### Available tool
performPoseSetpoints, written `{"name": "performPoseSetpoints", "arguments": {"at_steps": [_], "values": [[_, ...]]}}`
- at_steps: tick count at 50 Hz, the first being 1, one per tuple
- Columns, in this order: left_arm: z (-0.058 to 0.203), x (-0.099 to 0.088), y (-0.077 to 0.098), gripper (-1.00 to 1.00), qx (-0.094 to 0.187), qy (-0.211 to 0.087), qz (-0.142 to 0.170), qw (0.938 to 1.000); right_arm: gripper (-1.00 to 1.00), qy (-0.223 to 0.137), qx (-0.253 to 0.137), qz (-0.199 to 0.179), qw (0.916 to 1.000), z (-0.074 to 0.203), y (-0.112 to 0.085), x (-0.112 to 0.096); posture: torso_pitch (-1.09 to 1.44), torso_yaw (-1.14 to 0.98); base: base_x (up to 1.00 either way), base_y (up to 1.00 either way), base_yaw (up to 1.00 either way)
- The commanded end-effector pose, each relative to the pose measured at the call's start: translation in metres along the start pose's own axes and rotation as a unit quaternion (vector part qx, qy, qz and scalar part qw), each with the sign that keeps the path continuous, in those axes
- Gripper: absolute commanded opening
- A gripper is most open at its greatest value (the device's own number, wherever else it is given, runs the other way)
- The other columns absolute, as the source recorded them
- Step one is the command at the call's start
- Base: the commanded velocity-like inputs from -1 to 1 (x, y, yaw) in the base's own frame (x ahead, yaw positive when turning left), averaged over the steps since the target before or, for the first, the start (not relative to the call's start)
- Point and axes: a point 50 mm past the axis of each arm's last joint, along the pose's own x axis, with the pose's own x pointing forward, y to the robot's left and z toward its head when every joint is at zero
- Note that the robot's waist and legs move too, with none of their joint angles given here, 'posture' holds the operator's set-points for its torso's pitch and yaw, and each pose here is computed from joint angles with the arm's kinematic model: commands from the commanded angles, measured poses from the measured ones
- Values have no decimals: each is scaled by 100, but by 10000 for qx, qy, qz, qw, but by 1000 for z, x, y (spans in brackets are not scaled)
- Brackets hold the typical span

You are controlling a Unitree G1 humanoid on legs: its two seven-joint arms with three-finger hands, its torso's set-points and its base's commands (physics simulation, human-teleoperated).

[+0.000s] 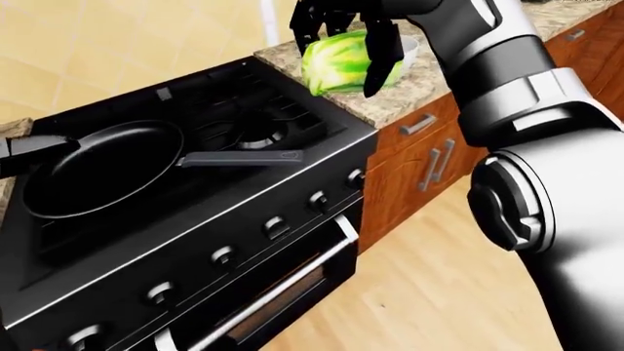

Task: Pick the zucchini from the pan and place it in the bowl.

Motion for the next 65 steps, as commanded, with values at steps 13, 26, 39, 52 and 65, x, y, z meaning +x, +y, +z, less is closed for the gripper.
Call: {"name": "performPoseSetpoints", "arguments": {"at_steps": [13, 26, 39, 52, 65], "values": [[10, 1, -2, 100, 41, -263, -46, 9996, -100, -115, -170, -459, 9987, 9, -22, -11, 0, 0, 0, -32, 0], [11, 1, -2, 100, 39, -267, -45, 9996, -100, -112, -160, -448, 9988, 8, -22, -10, 0, 0, 0, -32, 0], [13, 1, -2, 100, 34, -283, -43, 9996, -100, -98, -168, -432, 9989, 8, -22, -11, 0, 0, 0, -32, 0], [12, 1, -2, 100, 35, -277, -44, 9996, -100, -97, -145, -423, 9990, 8, -21, -10, 0, 0, 0, -33, 0], [11, 1, -1, 100, 37, -275, -45, 9996, -100, -105, -134, -409, 9990, 7, -20, -10, 0, 0, 0, -31, 0]]}}
